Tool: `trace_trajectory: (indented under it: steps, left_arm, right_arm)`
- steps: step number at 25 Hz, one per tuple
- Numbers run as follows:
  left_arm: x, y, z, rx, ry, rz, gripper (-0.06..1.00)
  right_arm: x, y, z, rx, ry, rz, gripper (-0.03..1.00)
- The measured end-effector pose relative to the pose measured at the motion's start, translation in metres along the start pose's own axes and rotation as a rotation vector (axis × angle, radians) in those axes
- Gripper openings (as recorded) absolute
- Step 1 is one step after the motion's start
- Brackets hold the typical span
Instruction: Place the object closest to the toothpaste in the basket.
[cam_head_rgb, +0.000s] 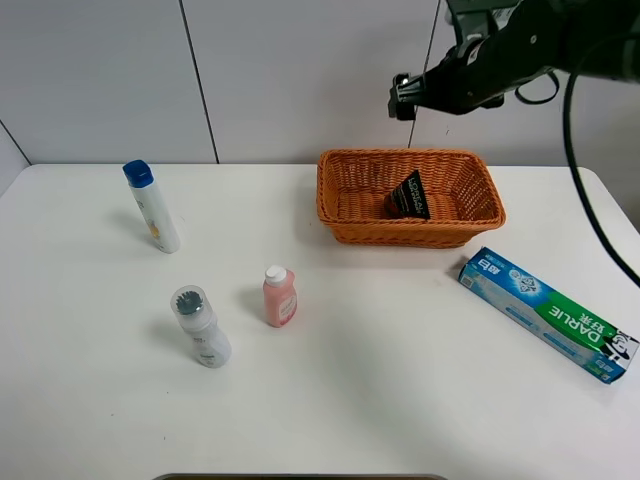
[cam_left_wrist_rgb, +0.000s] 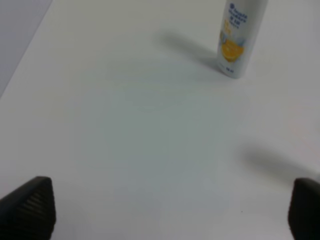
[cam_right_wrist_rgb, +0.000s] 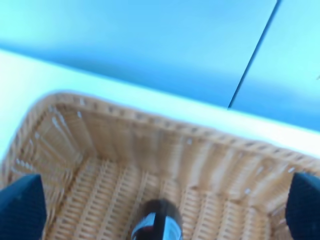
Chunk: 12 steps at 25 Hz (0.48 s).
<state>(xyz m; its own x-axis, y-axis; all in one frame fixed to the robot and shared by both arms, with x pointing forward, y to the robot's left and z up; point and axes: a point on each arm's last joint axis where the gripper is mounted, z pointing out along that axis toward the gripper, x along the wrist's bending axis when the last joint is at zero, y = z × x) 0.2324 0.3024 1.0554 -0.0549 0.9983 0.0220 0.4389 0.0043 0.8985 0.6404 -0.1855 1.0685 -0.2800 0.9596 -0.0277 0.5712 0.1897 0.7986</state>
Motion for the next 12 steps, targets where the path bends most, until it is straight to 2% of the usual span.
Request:
trace_trajectory:
  steps: [8,12]
  left_arm:
    - [0.0,0.0,0.0,0.0,0.0,0.0,0.94]
    - [0.0,0.0,0.0,0.0,0.0,0.0,0.94]
  right_arm:
    - [-0.004,0.041,-0.101,-0.203,-0.028,-0.03,0.99]
    - [-0.006,0.055,-0.163,-0.349,-0.05,-0.05,0.99]
